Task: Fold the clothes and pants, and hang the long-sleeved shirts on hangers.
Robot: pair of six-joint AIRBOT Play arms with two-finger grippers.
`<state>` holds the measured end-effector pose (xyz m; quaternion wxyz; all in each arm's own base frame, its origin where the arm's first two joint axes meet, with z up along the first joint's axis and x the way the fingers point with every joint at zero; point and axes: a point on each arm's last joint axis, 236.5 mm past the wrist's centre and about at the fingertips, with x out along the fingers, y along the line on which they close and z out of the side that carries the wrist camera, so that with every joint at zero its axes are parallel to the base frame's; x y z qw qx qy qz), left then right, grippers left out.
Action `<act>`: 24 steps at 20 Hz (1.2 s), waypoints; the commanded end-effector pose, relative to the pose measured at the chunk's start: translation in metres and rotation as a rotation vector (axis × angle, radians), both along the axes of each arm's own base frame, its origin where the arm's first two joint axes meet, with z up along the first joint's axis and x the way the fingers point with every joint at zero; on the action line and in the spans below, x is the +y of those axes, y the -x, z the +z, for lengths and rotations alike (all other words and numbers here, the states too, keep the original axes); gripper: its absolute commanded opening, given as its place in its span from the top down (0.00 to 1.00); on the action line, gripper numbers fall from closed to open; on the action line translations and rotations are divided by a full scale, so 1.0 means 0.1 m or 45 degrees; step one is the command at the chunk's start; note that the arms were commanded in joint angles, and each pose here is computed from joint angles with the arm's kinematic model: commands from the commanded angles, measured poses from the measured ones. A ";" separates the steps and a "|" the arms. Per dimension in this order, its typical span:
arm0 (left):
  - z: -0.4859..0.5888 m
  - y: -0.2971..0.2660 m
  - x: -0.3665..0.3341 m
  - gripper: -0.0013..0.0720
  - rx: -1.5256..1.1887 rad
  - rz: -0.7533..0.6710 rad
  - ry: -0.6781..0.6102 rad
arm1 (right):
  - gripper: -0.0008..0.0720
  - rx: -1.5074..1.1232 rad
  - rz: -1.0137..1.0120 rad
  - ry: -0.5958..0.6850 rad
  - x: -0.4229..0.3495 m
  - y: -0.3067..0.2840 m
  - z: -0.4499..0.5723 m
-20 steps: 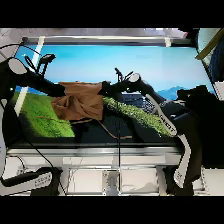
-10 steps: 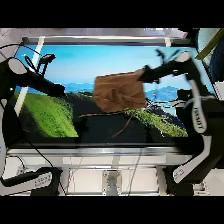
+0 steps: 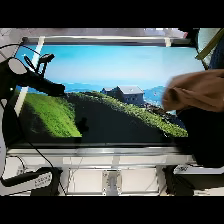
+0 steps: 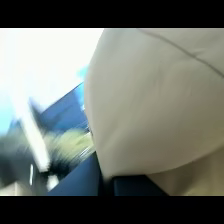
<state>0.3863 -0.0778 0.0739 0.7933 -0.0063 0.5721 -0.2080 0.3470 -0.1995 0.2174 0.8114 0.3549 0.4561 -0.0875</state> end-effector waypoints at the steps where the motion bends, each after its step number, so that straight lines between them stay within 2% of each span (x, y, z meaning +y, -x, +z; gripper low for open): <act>1: 0.00 -0.01 0.00 0.97 0.001 0.012 0.004 | 0.96 0.100 -0.507 0.193 -0.76 1.17 0.36; 3: 0.02 0.00 -0.04 0.97 0.000 0.010 0.027 | 0.96 0.242 -0.682 0.289 -0.99 1.72 0.29; 5: 0.04 0.00 -0.10 0.97 0.000 0.007 0.063 | 0.96 0.433 -0.689 0.346 -1.05 2.12 0.04; 6: 0.06 0.00 -0.13 0.97 0.000 0.006 0.084 | 0.96 0.512 -0.668 0.315 -1.02 2.22 -0.15; 11: 0.08 0.00 -0.18 0.97 0.000 0.004 0.108 | 0.95 0.728 -0.521 -0.031 -0.59 2.26 -1.14; 12: 0.07 0.00 -0.18 0.97 0.000 0.004 0.108 | 0.73 0.740 -0.505 -0.070 -0.53 2.25 -1.22; 13: 0.07 0.00 -0.18 0.97 0.000 0.004 0.108 | 0.32 0.739 -0.510 -0.082 -0.51 2.24 -1.23; 14: 0.08 0.00 -0.18 0.97 0.000 0.004 0.108 | 0.27 0.710 -0.515 -0.066 -0.52 2.21 -1.16; 17: 0.08 0.00 -0.18 0.97 0.000 0.004 0.109 | 0.28 0.446 -0.524 0.075 -0.69 1.86 -0.58; 18: 0.08 0.00 -0.18 0.97 0.000 0.004 0.113 | 0.34 0.260 -0.520 0.105 -0.70 1.58 -0.29; 19: 0.09 0.00 -0.20 0.97 0.000 0.002 0.126 | 0.50 0.020 -0.448 0.089 -0.58 1.22 0.06; 21: 0.11 0.00 -0.25 0.97 0.000 0.001 0.151 | 0.94 -0.464 -0.091 0.043 0.08 0.54 0.83; 22: 0.11 0.00 -0.25 0.96 0.000 0.001 0.154 | 0.95 -0.588 0.107 0.046 0.45 0.39 1.04; 24: 0.11 0.00 -0.25 0.97 0.001 0.001 0.155 | 0.95 -0.630 0.403 0.076 1.04 0.26 1.09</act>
